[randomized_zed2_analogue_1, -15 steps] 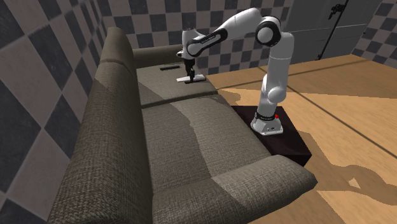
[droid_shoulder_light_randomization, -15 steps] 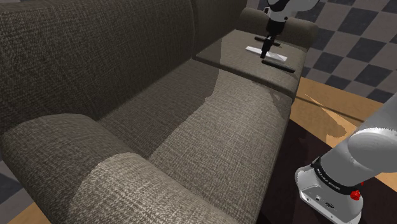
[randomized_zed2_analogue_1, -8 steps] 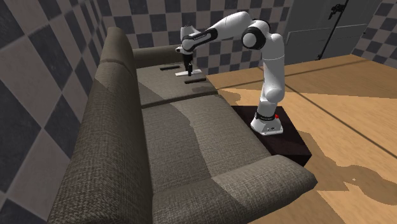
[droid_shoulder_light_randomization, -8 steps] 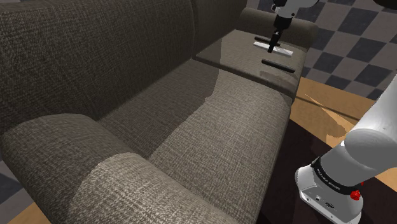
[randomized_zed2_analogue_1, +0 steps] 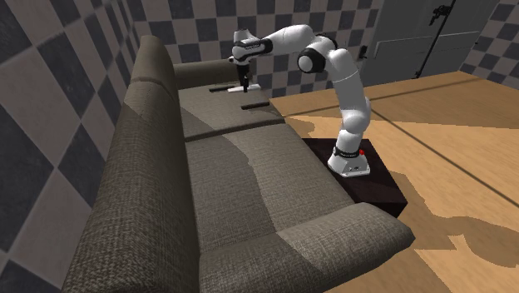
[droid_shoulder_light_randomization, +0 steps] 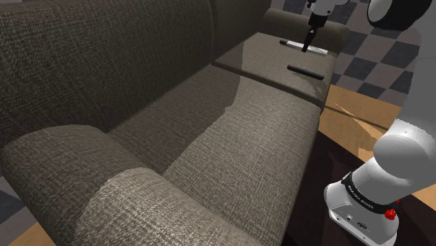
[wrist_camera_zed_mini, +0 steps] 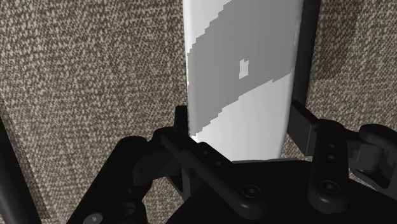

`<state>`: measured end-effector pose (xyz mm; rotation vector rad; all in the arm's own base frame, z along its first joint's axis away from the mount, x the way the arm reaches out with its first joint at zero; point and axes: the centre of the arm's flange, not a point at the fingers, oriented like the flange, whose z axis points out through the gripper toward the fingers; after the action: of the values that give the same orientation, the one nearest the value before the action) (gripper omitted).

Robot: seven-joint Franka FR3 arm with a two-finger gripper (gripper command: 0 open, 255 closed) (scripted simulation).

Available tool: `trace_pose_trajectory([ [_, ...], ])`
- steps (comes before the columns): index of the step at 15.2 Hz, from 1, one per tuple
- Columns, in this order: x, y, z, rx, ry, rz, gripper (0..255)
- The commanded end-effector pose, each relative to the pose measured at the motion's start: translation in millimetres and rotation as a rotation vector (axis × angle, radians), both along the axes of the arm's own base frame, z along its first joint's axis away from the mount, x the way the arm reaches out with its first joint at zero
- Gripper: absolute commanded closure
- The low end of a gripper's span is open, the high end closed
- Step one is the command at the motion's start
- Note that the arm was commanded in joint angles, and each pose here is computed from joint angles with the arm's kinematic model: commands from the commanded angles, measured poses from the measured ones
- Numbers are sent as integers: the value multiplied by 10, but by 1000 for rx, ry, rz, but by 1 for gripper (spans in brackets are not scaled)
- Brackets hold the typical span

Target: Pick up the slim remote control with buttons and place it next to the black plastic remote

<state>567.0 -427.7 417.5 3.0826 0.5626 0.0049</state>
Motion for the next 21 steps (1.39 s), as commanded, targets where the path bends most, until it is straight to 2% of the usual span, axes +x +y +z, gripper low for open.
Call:
trace_pose_trajectory([
  [1, 75, -256, 13, 0, -1, 2, 255],
  [5, 190, -763, 16, 0, -1, 2, 255],
  [19, 190, -763, -742, 0, -1, 2, 255],
  [21, 190, -763, -742, 0, -1, 2, 255],
])
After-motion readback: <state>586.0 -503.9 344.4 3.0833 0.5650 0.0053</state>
